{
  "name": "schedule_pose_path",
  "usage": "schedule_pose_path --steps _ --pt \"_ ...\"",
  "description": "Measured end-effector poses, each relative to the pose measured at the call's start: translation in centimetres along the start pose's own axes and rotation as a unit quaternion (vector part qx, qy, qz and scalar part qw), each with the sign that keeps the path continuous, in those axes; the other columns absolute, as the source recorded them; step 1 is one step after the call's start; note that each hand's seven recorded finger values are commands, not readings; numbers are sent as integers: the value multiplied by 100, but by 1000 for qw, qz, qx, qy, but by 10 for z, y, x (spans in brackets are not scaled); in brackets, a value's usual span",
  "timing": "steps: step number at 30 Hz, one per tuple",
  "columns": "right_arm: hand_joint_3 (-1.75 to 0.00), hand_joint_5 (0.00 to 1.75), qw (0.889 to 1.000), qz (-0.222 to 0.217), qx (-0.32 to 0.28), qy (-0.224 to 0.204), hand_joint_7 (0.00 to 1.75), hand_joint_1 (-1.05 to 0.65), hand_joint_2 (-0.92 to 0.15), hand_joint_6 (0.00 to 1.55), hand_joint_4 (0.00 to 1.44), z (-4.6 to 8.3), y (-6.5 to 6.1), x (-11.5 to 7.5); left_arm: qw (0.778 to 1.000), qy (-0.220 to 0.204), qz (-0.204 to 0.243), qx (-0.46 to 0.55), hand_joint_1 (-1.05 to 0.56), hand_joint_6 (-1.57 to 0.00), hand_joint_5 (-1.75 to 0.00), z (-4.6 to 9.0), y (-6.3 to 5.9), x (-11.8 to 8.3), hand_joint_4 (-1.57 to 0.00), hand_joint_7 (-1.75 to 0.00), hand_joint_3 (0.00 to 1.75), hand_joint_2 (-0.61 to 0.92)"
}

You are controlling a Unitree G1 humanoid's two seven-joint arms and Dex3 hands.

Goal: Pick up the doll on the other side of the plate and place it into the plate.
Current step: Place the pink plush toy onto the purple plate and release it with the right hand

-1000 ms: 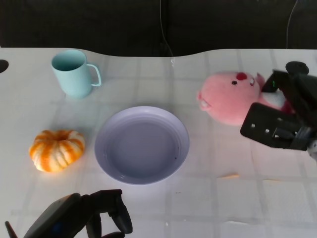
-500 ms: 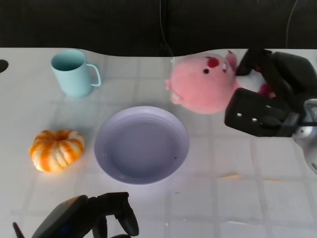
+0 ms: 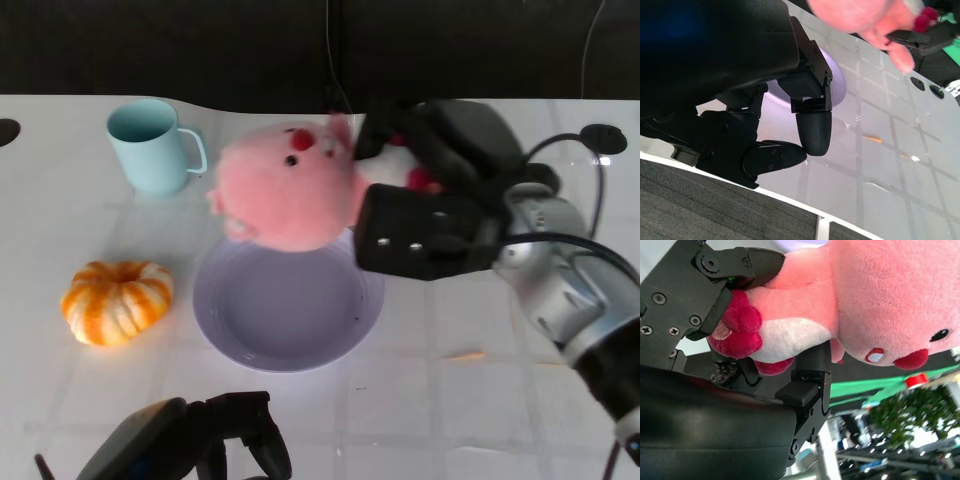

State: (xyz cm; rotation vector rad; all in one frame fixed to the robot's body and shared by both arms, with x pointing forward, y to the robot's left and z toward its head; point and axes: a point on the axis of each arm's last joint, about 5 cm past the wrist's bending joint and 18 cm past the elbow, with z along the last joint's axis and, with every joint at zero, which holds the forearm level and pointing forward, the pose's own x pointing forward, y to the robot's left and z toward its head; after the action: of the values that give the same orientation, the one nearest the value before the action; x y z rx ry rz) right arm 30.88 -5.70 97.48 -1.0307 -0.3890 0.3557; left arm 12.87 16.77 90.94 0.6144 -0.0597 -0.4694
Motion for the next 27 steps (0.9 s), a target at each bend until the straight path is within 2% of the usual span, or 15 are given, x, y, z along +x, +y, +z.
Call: schedule_pose_path --steps 2,5,9,12,14,15,16,17,18,19,20,21,22,25,27 --pt "-90 175 1000 12 2 -9 164 -24 -49 74 88 5 5 3 1000 0 1 -3 -24 -68 -165 0 -1 -1 -63 -122 60 76" --pt "-91 175 999 33 -1 -19 170 -25 -51 71 89 11 15 5 1000 1 -1 -3 -25 -69 -165 1 -4 -2 -64 -122 60 76" --pt "-92 175 998 53 5 -20 170 -24 -53 69 88 15 24 6 1000 0 -4 -2 -24 -70 -166 2 -6 -2 -65 -123 62 76" --pt "-86 175 997 67 3 -25 158 -24 -55 73 87 18 30 6 1000 -1 -3 -2 -24 -70 -167 3 -7 -2 -65 -124 66 73" --pt "-80 175 997 76 -1 -33 157 -25 -57 72 87 20 34 6 1000 -2 -1 -3 -24 -70 -166 4 -8 -1 -66 -124 67 73" --pt "-75 175 996 79 -1 -37 148 -25 -60 72 86 21 35 5 1000 -2 0 -3 -24 -70 -166 4 -8 -1 -66 -124 67 72" --pt "-60 169 996 82 0 -38 123 -27 -66 74 82 21 36 6 1000 -2 2 -3 -24 -70 -166 4 -8 -1 -66 -124 68 72" --pt "-48 163 995 88 0 -38 107 -28 -72 76 79 21 36 6 1000 -3 2 -3 -25 -70 -166 4 -9 -1 -66 -124 68 72" --pt "-36 151 995 96 0 -37 83 -30 -78 73 76 21 36 6 1000 -3 2 -4 -25 -70 -166 4 -9 0 -66 -124 68 72" --pt "-28 132 994 107 -1 -36 61 -34 -83 70 73 21 36 6 1000 -2 2 -4 -25 -70 -166 4 -9 0 -66 -124 68 71" --pt "-20 105 992 120 -3 -34 40 -38 -87 67 71 21 35 6 1000 -2 2 -4 -25 -70 -166 4 -9 0 -66 -124 68 71" --pt "-16 82 990 134 -7 -31 25 -41 -90 65 70 21 34 5 1000 -2 2 -5 -25 -70 -166 4 -9 0 -66 -124 68 71" --pt "-17 59 989 148 -12 -29 10 -50 -91 53 57 21 34 5 1000 -2 3 -5 -25 -70 -166 4 -9 0 -67 -123 68 71" --pt "-18 34 982 187 -31 -22 1 -65 -92 33 34 20 28 4 1000 -3 5 -5 -25 -71 -164 4 -9 0 -67 -122 68 70" --pt "-18 29 980 196 -39 -24 0 -70 -92 27 30 20 21 4 1000 -2 5 -5 -24 -71 -161 4 -9 0 -68 -121 67 70"
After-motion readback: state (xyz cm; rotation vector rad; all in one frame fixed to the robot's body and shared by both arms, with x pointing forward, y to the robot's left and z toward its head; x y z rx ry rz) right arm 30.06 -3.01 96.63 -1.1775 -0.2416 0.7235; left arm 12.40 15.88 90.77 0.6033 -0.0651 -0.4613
